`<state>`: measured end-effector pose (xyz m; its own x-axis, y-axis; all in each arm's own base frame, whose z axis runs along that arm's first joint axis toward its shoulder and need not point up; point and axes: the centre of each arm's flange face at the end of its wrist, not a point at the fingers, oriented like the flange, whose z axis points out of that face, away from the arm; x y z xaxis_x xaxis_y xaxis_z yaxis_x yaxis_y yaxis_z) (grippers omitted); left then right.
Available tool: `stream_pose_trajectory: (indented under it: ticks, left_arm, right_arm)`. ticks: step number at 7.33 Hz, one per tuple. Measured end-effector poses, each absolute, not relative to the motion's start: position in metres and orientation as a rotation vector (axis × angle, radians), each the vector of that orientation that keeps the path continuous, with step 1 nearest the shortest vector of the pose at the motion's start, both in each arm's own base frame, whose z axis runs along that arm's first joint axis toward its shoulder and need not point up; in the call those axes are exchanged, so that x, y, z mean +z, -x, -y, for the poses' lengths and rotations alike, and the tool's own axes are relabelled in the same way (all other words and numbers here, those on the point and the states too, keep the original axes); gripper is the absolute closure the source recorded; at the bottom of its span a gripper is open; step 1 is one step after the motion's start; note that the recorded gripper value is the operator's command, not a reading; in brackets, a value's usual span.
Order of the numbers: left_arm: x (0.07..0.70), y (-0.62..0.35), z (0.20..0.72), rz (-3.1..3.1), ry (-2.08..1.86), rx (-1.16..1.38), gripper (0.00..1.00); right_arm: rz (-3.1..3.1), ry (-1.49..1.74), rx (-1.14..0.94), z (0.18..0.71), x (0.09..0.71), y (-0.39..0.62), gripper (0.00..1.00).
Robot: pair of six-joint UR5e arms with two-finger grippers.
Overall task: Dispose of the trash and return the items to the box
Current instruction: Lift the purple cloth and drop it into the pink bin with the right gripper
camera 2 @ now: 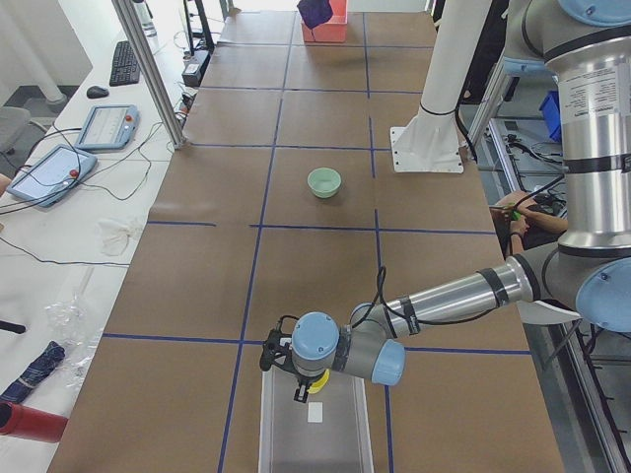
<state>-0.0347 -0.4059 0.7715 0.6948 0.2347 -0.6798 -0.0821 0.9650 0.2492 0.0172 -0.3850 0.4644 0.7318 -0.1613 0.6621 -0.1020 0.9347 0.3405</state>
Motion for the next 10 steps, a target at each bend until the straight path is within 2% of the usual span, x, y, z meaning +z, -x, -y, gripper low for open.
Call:
stream_pose_trajectory:
  ticks: [3,5,7,10]
  left_arm:
    - [0.663,0.033,0.446,-0.782,-0.244,0.180,0.00]
    - [0.576,0.028,0.458,-0.801,-0.251,0.071,0.00]
    - [0.519,-0.010,0.457,-0.855,-0.241,0.004,0.00]
    - [0.473,-0.113,0.441,-1.005,-0.191,-0.059,0.00]
  right_arm:
    - [0.665,-0.405,-0.065,0.389,0.477,-0.063,1.00]
    - [0.583,-0.392,-0.134,0.400,0.496,-0.101,1.00]
    - [0.548,-0.336,-0.204,0.399,0.566,-0.142,1.00]
    - [0.552,-0.267,-0.310,0.378,0.684,-0.182,1.00]
